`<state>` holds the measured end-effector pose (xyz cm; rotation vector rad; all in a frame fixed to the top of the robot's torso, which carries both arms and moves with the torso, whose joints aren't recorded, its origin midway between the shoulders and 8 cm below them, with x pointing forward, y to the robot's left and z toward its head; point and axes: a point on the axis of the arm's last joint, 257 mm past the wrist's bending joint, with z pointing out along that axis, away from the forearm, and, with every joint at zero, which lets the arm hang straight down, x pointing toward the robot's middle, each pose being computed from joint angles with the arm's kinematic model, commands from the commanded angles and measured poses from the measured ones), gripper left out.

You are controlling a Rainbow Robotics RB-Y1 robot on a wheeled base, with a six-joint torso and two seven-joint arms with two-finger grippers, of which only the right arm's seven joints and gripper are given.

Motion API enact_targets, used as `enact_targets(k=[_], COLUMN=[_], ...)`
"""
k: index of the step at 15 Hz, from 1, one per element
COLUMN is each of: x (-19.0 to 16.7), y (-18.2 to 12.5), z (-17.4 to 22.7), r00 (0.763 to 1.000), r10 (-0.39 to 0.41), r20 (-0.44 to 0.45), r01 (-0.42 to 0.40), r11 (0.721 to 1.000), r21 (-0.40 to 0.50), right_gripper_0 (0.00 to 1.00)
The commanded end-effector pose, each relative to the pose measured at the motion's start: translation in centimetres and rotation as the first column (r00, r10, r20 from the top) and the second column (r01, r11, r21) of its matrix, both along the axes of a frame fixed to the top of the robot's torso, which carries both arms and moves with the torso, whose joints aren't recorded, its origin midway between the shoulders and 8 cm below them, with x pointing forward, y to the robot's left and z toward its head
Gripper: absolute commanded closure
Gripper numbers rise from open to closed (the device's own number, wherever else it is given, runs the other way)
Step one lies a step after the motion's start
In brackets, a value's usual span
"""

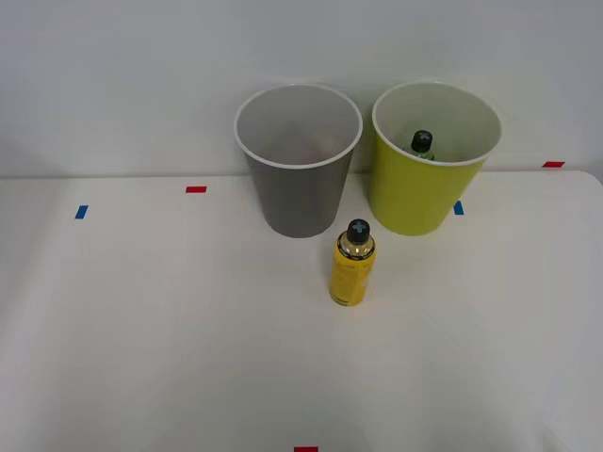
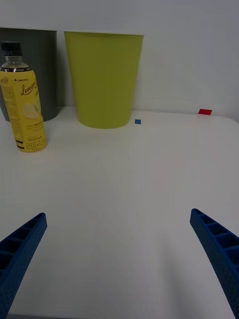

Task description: Put cans in the gray bin, plastic bottles in the light green bin

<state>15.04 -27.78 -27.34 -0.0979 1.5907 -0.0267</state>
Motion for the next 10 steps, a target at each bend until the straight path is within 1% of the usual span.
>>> enact_targets(k=[1,10], x=[0.0,0.0], y=[0.0,0.0], z=[0.0,0.0], r00=[1.0,1.0], r10=[0.0,0.0], r20=[0.0,0.0], r01=[0.0,0.0], r11=[1.0,1.0], r21=[0.0,0.0], right_gripper_0=[0.0,0.0])
